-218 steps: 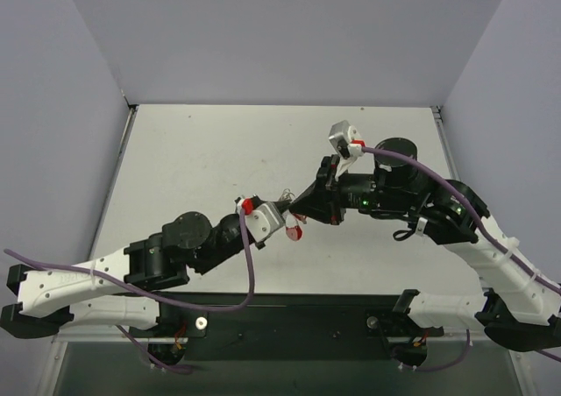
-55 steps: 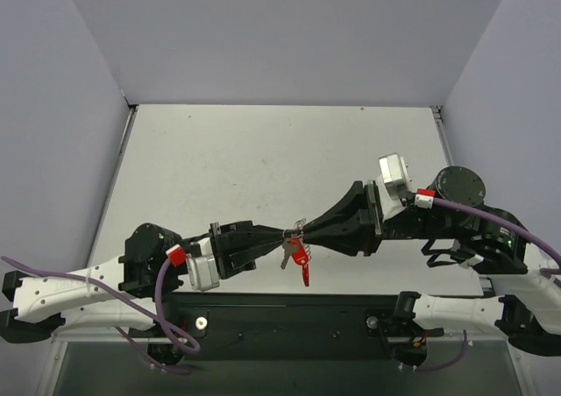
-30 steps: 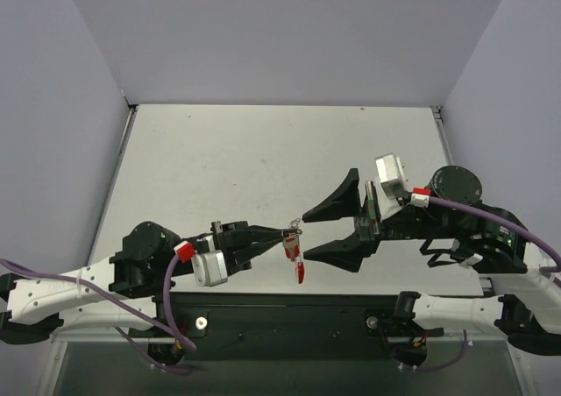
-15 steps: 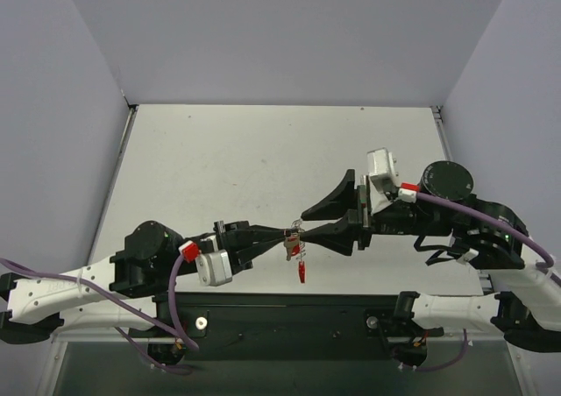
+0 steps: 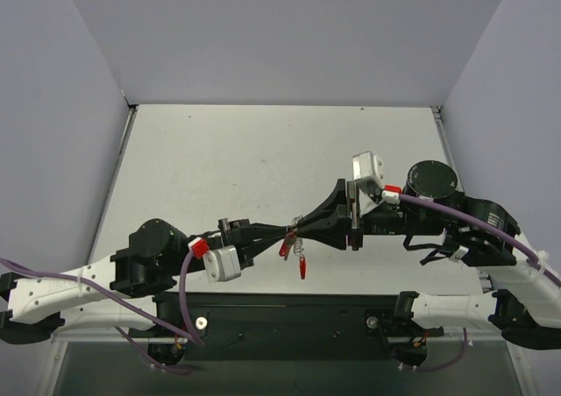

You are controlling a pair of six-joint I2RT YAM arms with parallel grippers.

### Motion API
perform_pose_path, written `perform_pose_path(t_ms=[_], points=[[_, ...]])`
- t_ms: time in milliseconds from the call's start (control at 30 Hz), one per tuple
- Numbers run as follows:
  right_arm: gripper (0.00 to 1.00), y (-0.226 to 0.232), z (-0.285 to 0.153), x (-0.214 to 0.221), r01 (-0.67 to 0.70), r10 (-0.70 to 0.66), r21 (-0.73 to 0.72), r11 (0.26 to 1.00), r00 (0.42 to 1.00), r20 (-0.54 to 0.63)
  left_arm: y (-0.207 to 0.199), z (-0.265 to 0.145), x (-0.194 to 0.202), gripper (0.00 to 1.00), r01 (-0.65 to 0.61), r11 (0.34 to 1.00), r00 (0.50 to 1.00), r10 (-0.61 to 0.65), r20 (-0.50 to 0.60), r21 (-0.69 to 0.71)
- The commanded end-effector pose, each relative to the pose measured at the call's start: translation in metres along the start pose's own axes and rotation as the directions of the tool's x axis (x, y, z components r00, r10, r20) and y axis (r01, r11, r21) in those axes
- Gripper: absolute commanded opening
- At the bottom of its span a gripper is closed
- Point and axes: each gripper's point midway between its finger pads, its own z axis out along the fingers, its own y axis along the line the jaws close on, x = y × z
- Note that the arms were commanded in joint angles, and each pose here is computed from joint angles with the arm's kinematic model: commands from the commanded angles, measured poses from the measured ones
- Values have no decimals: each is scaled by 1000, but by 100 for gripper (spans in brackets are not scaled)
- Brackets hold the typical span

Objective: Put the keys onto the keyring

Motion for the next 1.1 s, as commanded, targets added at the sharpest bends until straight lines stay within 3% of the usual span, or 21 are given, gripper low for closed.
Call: perform_pose_path(t_ms=[0,67,333,500,700,800,900,1067], points=[[8,-7,0,-8,30,-31,31,999,999,17,13,-2,-46,0,-9,1000,991,12,130,-24],[0,-6,0,-7,32,-32,30,999,999,13,13,-3,-47,0,-8,1000,991,11,135,-24],[0,-7,0,-5,35,-35,30,999,999,4,14,-5,-52,0,0,1000,988,3,157,-24],[26,-8,-2,-2,39,-39,41,998,999,2,13,-3,-54,0,9,1000,988,-6,157,-16],[35,-5,-7,-3,48,-48,30,998,999,11,13,-4,-54,0,15,1000,988,-12,157,-17],[29,-4,-7,-2,49,-49,20,999,999,9,12,-4,-55,0,19,1000,987,-16,163,-14],[13,-1,-4,-1,45,-45,3,999,999,3,11,-4,-57,0,19,1000,985,-19,171,-2],[0,3,-2,-2,49,-49,-23,999,999,7,5,-2,-58,0,24,999,984,-29,177,27]])
